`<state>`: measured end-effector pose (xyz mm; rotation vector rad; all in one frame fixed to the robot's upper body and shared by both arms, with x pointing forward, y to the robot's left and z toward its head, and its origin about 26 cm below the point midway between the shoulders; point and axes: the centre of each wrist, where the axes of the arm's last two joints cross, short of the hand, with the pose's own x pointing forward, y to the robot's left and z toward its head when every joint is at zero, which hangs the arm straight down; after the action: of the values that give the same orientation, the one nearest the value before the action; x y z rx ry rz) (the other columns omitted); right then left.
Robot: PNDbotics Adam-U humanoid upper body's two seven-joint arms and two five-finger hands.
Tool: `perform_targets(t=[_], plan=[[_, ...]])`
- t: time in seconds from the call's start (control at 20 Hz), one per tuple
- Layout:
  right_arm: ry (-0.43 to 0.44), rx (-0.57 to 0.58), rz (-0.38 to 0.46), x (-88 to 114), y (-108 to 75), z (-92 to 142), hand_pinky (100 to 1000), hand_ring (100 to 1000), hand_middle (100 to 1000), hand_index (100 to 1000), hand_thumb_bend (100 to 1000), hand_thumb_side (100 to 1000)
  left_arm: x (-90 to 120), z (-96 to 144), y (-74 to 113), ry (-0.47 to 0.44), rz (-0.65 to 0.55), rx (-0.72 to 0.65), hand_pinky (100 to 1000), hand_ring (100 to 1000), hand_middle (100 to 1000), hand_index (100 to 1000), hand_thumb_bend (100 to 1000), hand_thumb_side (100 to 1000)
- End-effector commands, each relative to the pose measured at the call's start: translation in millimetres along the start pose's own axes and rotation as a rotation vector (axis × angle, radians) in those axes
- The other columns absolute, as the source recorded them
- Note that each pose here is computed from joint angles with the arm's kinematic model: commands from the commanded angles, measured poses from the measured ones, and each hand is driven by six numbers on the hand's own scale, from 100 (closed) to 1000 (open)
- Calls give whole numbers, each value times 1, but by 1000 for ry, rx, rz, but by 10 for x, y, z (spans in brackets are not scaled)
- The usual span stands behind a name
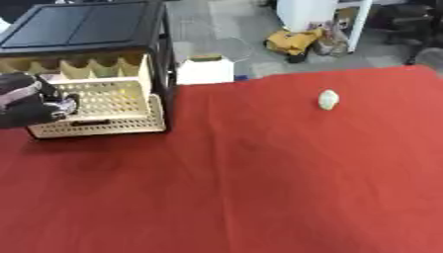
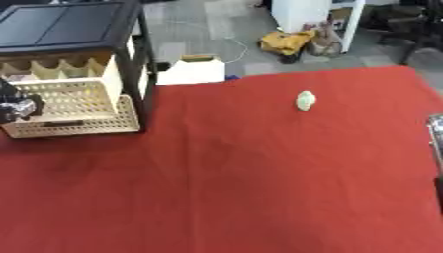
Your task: Pick up objects from table and place into drawer.
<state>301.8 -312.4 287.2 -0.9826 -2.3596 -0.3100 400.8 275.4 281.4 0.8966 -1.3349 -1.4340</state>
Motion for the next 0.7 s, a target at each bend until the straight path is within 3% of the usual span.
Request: perform_targets(t=[0.05,0.25,0.7], plan=[[-35,-17,-4,77,-37,-61,711,774,583,781,100,595,-18,23,123,18,-16,31,385,691,778,1000,100,1000],[-33,-18,-4,76,-39,-62,711,775,583,781,100,594,-25,3,141,28,-16,48,388,698,828,1000,100,1000],[-34,-26,-3,79,-44,-70,710,775,583,781,100,594,-30,-16,168,42,-24,74,398,715,839,1000,100,1000]])
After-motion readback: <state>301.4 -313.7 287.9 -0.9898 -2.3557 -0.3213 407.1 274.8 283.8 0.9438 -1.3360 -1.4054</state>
